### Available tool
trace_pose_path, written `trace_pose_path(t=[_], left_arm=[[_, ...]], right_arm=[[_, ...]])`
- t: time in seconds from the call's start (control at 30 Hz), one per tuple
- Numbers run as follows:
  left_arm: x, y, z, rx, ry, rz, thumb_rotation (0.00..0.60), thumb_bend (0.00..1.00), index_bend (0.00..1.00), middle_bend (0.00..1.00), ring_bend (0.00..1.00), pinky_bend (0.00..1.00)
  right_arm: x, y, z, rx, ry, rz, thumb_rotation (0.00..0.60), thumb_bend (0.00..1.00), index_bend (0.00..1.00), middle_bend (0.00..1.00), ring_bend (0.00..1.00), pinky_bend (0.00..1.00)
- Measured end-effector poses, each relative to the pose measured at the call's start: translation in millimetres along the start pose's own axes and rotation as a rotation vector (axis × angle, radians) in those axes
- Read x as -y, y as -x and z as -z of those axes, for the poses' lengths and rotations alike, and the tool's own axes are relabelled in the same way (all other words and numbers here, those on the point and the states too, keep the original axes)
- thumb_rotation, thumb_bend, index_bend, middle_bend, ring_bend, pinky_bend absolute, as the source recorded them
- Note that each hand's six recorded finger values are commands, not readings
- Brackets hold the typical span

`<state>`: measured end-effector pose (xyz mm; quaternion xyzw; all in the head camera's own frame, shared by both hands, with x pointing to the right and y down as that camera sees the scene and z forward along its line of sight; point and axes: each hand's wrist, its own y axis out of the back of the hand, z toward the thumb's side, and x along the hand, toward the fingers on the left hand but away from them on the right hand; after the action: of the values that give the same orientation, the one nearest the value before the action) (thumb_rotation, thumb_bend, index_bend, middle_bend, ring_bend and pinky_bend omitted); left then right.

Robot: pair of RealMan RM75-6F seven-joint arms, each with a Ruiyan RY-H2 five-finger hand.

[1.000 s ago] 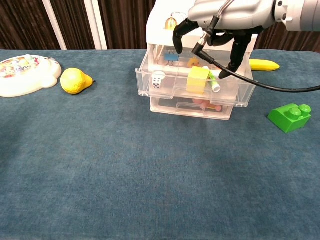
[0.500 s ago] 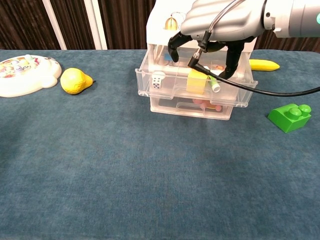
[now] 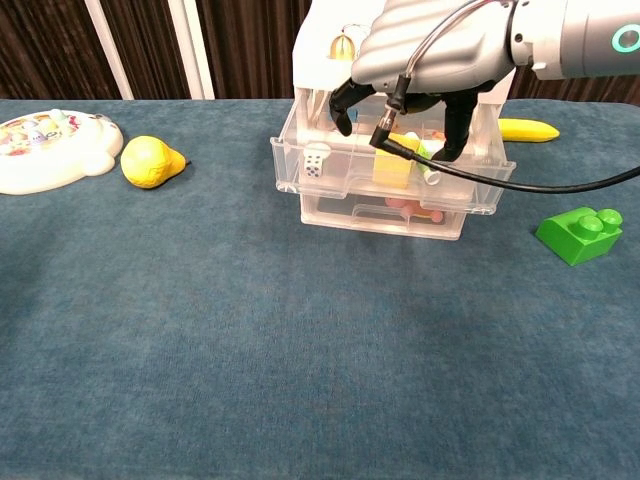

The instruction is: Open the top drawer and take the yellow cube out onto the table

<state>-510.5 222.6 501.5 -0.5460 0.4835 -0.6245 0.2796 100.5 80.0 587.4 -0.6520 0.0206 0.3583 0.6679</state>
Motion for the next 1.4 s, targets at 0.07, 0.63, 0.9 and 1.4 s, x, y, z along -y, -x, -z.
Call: trace_pose_path(t=[0.07,0.63,0.9,1.4], left_arm=[[0.0,-0.1,0.1,-0.001,0.0,0.0,0.6,0.3,0.06,0.0,0.0,0.0],[0.1,-0.2,0.1,-0.003,-0.001,-0.001,0.6,0.3,0.06,0.0,0.0,0.0],[0.1,-0.1,0.3,-0.004,-0.002,0.0,0.6,0.3,0.06,0.0,0.0,0.0],[0.1,-0.1,0.3,-0.004,-0.001,0.0,0.6,0.3,0.06,0.0,0.0,0.0]], right_arm=[[1.3,1.9,0.6,-0.004,-0.001,-0.01,0.6,0.13,0.33,1.0,1.0,1.0],[5.5,8.5,-0.9,-0.02,-0.012,-0.029,0.6,0.12,0.37,1.0,1.0,1.0],[5.6,9.7,-4.8,-0.022,-0.027,-0.021,0.6,0.12,0.42,1.0,1.0,1.0],[8.7,13.1,-6.1,-0.022,-0.045,-0.035,0.6,0.19,0.47,1.0,1.0,1.0]])
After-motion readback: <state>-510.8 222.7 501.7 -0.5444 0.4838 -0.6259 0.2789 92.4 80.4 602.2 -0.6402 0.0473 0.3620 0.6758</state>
